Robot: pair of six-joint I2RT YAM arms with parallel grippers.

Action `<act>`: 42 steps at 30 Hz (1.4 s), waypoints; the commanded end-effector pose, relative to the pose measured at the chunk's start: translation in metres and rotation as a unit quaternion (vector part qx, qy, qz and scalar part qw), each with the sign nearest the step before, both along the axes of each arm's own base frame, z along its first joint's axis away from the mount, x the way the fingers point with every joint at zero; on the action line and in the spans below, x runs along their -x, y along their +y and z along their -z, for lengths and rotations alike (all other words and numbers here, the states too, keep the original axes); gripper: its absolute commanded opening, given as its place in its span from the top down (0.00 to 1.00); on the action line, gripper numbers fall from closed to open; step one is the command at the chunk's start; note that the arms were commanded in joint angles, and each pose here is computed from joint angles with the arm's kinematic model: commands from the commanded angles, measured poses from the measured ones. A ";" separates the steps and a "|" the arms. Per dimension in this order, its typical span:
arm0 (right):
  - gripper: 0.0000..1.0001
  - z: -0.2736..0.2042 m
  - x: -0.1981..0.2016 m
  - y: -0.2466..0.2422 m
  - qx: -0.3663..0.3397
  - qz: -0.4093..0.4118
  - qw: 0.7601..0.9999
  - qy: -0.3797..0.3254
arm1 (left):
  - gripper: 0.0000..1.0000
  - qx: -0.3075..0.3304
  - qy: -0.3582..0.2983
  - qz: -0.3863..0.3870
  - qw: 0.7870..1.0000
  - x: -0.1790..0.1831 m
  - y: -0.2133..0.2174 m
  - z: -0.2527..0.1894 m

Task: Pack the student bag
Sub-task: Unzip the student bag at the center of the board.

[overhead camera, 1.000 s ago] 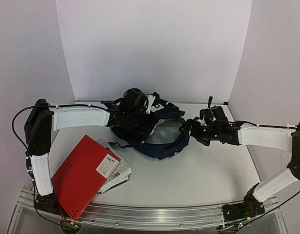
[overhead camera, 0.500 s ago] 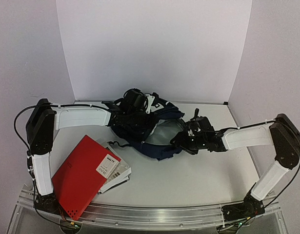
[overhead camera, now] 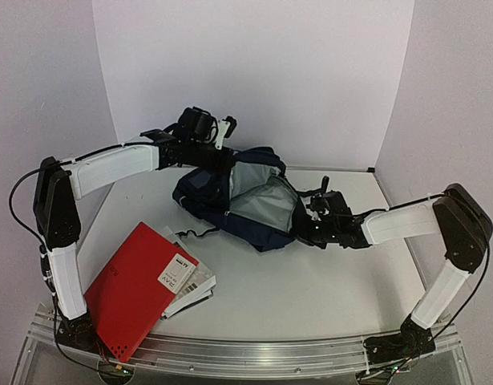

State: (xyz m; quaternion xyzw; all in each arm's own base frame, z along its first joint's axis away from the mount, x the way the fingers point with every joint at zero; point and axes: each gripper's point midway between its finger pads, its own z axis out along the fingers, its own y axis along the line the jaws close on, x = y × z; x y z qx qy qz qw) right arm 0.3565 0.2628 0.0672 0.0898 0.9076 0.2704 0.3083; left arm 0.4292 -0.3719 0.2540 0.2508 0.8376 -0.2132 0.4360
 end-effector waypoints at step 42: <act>0.07 -0.144 0.022 0.050 -0.037 -0.178 0.978 -0.097 | 1.00 0.228 0.022 0.077 0.970 -0.047 0.075 -0.067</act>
